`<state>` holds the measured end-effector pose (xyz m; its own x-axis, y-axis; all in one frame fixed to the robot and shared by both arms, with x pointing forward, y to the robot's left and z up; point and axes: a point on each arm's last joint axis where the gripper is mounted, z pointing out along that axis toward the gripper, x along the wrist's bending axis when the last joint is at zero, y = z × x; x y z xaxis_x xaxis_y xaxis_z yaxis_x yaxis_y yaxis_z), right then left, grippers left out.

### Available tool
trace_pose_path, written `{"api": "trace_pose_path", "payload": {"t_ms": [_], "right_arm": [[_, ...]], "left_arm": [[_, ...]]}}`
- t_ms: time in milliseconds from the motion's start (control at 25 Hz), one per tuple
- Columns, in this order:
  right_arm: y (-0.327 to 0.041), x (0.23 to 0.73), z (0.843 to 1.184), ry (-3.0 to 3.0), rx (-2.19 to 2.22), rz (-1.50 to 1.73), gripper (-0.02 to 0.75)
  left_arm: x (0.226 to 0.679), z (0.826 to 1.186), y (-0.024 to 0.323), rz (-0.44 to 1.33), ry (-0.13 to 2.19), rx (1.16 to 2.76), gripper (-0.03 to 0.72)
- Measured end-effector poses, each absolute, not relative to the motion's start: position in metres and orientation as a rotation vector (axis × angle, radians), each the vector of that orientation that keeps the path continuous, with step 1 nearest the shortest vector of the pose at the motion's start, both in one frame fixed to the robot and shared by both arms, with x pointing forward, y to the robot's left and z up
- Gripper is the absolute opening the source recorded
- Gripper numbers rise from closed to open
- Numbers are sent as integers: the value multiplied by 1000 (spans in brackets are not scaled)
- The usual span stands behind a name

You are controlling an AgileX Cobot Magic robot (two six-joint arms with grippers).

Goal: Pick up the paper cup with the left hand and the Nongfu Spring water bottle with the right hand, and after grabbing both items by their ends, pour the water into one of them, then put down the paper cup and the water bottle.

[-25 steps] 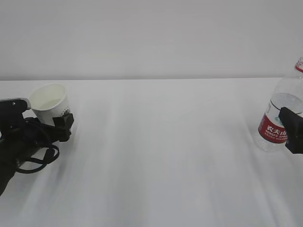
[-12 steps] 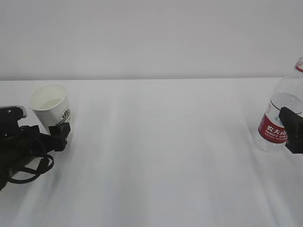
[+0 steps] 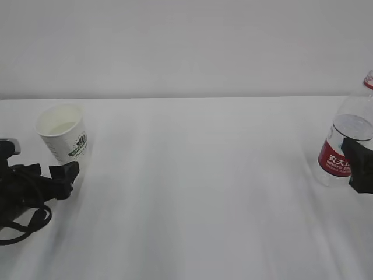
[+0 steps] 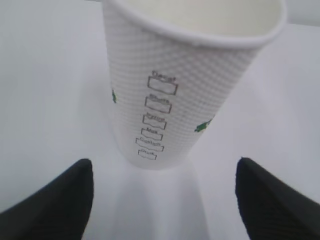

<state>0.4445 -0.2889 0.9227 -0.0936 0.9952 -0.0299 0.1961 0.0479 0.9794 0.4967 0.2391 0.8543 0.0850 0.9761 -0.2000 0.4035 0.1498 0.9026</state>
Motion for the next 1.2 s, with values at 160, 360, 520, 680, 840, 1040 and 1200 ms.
{"api": "trace_pose_path", "payload": {"t_ms": [160,360,520,680,840,1040,1200], "right_arm": [[-289,445,917,1462,1300,1132,590],[-288,446,918,1464,1294,1139,590],[-288,446,918,1459,1300,1148,590],[-288,446,925,1433,1273,1166,590],[-288,449,943,1368,1208,1208,590],[-288,453,966,1291,1143,1252,590],[-289,457,985,1259,1115,1261,590]], "left_arm": [[487,860,242,760,1477,1413,639],[484,874,241,768,1437,1389,610],[484,890,240,781,1376,1354,589],[484,903,239,795,1335,1320,585],[483,913,239,804,1303,1298,585],[481,924,236,803,1246,1288,585],[479,935,236,816,1210,1259,584]]}}
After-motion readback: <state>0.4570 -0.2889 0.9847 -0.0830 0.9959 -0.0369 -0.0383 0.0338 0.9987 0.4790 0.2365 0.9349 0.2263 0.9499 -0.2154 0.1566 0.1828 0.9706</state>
